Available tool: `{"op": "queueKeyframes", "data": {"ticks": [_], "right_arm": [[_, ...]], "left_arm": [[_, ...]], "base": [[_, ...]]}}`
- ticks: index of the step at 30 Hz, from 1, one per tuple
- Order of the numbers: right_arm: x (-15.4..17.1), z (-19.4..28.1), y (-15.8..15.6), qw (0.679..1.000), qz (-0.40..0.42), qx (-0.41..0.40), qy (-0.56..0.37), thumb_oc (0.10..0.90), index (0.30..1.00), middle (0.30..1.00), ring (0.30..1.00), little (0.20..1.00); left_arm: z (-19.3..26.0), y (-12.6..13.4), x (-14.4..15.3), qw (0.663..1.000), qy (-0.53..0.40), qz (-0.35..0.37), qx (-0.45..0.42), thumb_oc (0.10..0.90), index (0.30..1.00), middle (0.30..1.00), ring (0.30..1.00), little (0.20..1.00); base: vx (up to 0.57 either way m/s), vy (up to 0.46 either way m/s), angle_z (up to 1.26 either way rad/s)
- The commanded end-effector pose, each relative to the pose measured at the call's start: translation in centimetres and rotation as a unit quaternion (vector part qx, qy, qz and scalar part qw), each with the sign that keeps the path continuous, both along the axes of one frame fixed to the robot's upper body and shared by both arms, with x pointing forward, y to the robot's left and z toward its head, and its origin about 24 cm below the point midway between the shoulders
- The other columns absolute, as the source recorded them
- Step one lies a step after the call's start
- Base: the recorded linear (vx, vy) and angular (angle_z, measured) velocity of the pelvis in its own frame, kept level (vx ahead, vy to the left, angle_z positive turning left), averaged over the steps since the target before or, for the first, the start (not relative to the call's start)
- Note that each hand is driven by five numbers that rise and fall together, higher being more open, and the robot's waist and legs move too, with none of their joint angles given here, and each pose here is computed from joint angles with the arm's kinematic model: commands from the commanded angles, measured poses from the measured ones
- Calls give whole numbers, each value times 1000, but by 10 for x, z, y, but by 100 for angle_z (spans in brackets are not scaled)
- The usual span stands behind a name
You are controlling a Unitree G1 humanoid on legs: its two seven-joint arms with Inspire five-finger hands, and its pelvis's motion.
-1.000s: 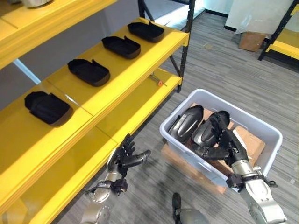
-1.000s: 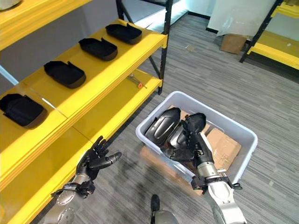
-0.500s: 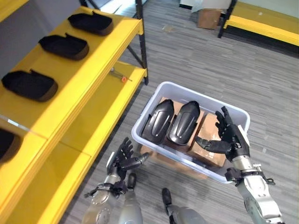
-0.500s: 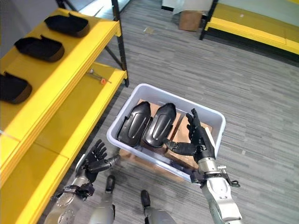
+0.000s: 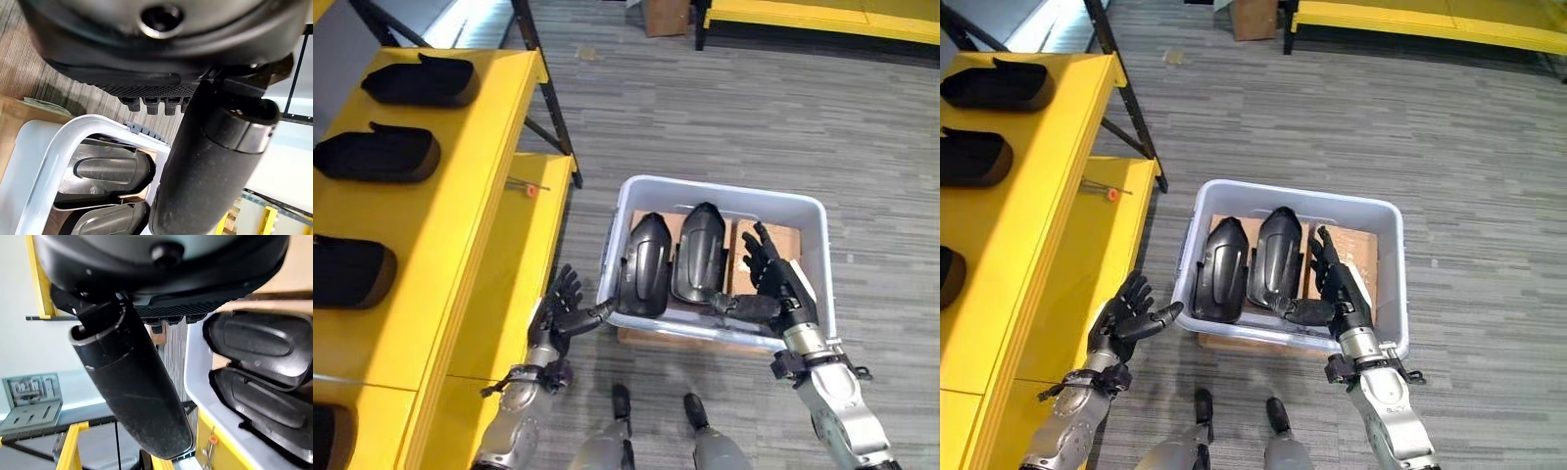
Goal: Move parts from the plastic box to the shelf.
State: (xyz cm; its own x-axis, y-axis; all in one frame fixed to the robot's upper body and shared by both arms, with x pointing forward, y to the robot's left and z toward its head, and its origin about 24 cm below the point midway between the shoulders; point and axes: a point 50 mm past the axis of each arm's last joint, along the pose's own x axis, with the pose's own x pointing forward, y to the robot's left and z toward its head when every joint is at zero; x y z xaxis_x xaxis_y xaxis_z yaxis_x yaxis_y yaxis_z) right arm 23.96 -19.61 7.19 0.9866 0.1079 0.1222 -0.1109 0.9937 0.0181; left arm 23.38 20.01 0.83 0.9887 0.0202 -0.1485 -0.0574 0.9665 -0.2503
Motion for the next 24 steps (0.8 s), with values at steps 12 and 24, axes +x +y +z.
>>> {"op": "queueKeyframes", "data": {"ticks": [12,24], "right_arm": [[23,63,35,984,77,-54,-152,900,1000,1000,1000,1000],[48,85,42,941,73,-259,-204,900,1000,1000,1000,1000]], "left_arm": [[38,24,2,995,-96,31,16,900,1000,1000,1000,1000],[41,7,3,995,-103,-12,2,900,1000,1000,1000,1000]], "base": [[-31,-100,-62],[11,-141,4]]}}
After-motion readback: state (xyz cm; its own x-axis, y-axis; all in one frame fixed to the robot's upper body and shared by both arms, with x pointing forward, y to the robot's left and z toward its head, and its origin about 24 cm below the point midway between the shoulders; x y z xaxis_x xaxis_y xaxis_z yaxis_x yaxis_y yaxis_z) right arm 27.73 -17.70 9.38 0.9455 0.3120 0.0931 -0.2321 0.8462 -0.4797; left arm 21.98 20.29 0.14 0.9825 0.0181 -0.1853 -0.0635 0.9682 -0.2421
